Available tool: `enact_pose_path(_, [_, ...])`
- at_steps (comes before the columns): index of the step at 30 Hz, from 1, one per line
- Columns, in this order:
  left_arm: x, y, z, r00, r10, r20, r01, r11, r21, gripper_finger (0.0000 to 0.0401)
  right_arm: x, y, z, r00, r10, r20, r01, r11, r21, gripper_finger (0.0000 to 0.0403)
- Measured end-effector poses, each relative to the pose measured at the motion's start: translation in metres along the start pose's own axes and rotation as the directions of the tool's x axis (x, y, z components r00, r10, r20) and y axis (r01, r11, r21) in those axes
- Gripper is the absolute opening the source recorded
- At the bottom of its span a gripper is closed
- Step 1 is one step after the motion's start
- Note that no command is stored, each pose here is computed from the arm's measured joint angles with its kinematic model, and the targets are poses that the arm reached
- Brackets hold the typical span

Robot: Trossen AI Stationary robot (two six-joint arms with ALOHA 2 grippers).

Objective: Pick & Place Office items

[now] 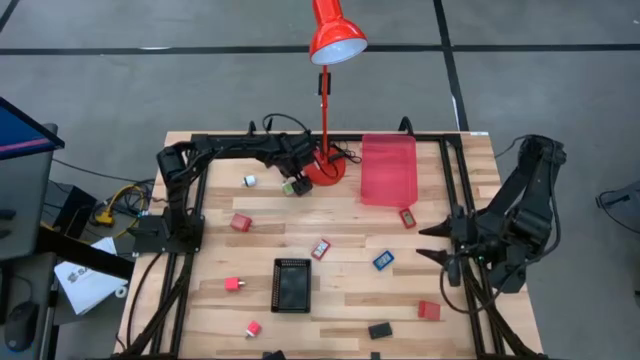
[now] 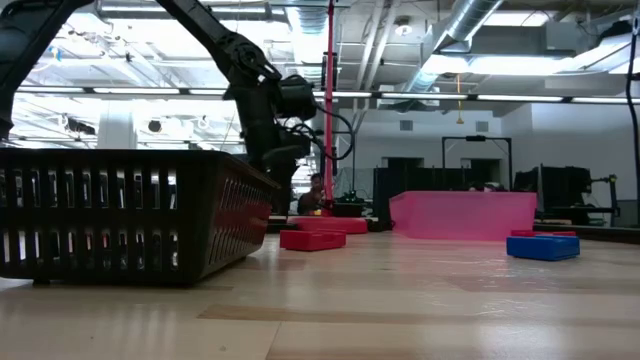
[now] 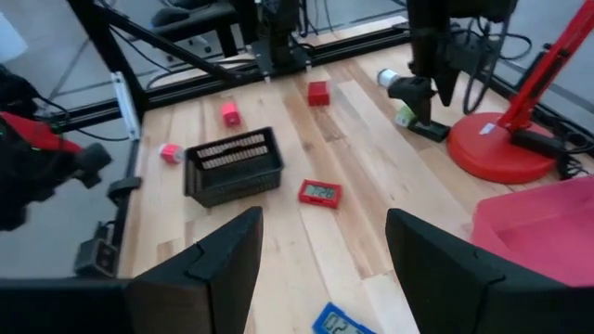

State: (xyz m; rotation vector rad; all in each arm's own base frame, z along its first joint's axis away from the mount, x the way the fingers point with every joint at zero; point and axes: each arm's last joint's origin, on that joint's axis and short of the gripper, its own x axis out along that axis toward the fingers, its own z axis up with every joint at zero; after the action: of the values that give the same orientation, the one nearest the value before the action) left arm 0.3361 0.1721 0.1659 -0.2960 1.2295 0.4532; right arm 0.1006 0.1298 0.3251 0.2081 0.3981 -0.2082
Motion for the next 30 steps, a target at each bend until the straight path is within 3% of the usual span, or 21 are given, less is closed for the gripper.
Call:
enact_pose_path(21, [0.028,-0.002,-0.026,1.000,0.009,-0.017,-0.008,1.000,0.027,0.0329,-0.006,0.011,-0.002,0.997,0.038,0.061,-0.039,0.999,0.025,0.0223])
enact_pose_path(30, [0.029,-0.004,-0.025,1.000,-0.005,0.005,0.005,0.999,0.032,0.0251,-0.006,0.012,0.000,0.996,0.038,0.080,-0.040,0.999,0.022,0.0223])
